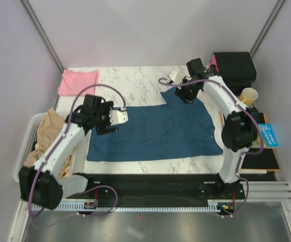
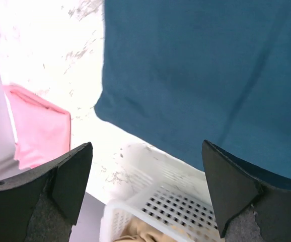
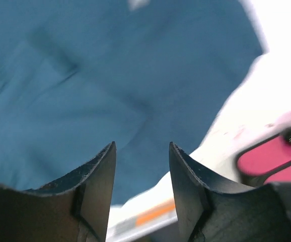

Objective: Fold and stack the t-shirts
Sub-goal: Fold the tshirt

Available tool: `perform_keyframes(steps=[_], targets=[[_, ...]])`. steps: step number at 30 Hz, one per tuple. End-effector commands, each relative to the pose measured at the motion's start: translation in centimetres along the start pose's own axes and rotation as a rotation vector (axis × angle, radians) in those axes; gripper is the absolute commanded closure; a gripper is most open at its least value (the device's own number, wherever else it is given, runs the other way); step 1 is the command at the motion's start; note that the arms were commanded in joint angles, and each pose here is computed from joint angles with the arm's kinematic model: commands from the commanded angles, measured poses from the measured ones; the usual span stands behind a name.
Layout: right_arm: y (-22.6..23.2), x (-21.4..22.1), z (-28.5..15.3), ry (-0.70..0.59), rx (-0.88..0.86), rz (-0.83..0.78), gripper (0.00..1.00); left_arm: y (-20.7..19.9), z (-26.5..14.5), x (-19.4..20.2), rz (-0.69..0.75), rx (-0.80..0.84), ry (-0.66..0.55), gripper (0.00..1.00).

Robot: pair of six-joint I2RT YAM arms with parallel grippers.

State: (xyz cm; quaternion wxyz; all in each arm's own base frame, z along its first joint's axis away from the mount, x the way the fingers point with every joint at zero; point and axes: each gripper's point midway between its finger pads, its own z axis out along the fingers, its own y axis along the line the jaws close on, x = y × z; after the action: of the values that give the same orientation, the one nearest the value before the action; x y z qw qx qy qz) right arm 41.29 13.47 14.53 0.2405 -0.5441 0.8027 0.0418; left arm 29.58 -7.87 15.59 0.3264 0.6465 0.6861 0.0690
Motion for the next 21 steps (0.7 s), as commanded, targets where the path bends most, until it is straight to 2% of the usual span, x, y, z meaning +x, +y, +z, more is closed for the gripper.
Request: perform_keyframes(steps=[1,4,7,11,16,21], targets=[[-6.8,-1.3,4.3,-0.089,-0.007,0.256,0.46,7.5,2.8,1.9,-0.201,-0.108,0.028,0.05],[-10.6,-1.8,6.2,-0.132,0.015,0.314,0.46,9.5,4.8,3.3,-0.228,-0.091,0.056,0.07],[-13.0,-2.0,7.8,-0.163,0.062,0.326,0.47,10.0,6.7,4.8,-0.192,-0.055,0.096,0.09],[-16.3,-2.7,9.2,-0.246,0.197,0.378,0.50,11.1,8.7,6.1,-0.164,-0.033,0.140,0.12],[-17.3,-2.8,11.5,-0.295,0.221,0.509,0.51,12.5,9.9,5.4,-0.158,-0.009,0.117,0.13],[-18.5,-2.8,13.2,-0.318,0.251,0.562,0.50,11.8,10.9,5.4,-0.151,0.044,0.131,0.14]])
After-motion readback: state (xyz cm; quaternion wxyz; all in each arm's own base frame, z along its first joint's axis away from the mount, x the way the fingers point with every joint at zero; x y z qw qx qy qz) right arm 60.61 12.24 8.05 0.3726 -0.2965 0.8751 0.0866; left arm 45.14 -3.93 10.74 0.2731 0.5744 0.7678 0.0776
